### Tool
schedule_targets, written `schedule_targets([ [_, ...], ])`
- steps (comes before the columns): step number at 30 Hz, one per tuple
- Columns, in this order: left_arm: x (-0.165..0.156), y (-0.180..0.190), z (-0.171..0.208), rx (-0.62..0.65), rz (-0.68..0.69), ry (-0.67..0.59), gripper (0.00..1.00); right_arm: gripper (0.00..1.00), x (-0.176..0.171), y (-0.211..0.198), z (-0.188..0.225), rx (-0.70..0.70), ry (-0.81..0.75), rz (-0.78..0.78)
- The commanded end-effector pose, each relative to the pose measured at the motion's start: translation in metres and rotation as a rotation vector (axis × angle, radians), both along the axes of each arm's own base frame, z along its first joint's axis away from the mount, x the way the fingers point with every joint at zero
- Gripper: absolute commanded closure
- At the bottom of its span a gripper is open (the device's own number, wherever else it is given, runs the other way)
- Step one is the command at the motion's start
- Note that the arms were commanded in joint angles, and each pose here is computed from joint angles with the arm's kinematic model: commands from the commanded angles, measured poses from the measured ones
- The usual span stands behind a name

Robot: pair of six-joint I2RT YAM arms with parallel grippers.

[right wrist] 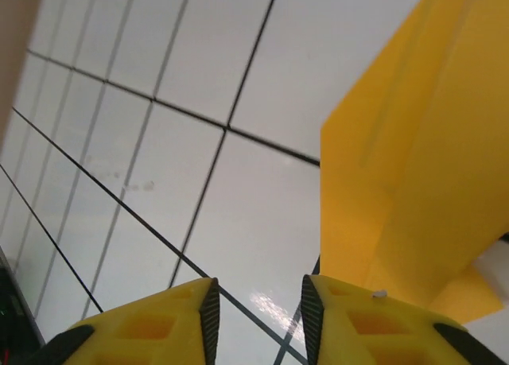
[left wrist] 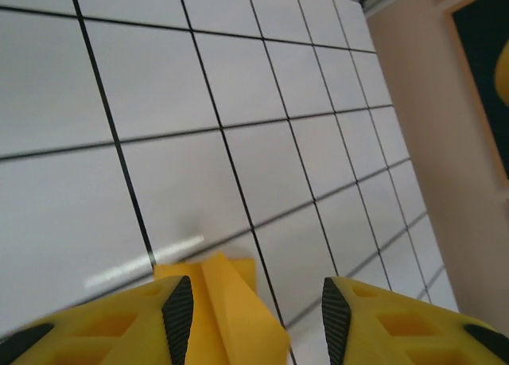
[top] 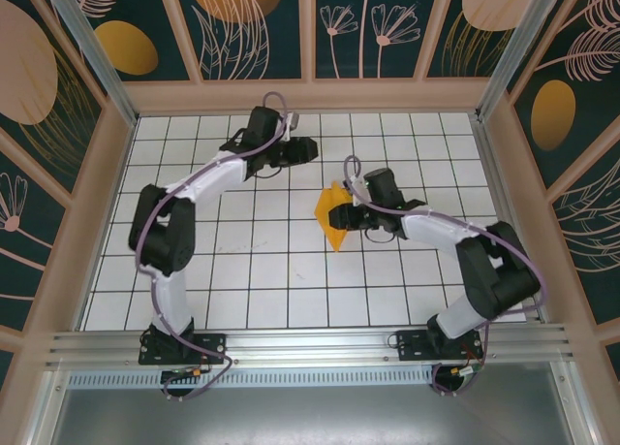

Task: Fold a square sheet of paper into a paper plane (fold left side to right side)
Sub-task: Fourth fold the wing at the center of the table.

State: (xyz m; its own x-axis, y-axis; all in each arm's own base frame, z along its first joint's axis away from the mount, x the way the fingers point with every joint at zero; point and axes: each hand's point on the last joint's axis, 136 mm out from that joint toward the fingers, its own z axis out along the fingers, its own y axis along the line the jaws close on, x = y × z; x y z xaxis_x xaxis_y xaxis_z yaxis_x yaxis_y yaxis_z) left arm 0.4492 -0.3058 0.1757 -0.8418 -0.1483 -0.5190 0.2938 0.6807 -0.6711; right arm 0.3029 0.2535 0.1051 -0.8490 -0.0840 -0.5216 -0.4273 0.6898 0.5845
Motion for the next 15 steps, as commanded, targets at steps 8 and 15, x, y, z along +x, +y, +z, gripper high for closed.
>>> schedule_targets([
  [8,-0.067,-0.033,-0.071,-0.058,-0.090,0.152,0.53,0.53,0.017,-0.055,0.007,0.002,-0.030,-0.195],
  [15,-0.072,-0.068,-0.105,-0.053,-0.148,0.217,0.54,0.52,0.004,-0.065,-0.006,0.025,0.003,-0.231],
])
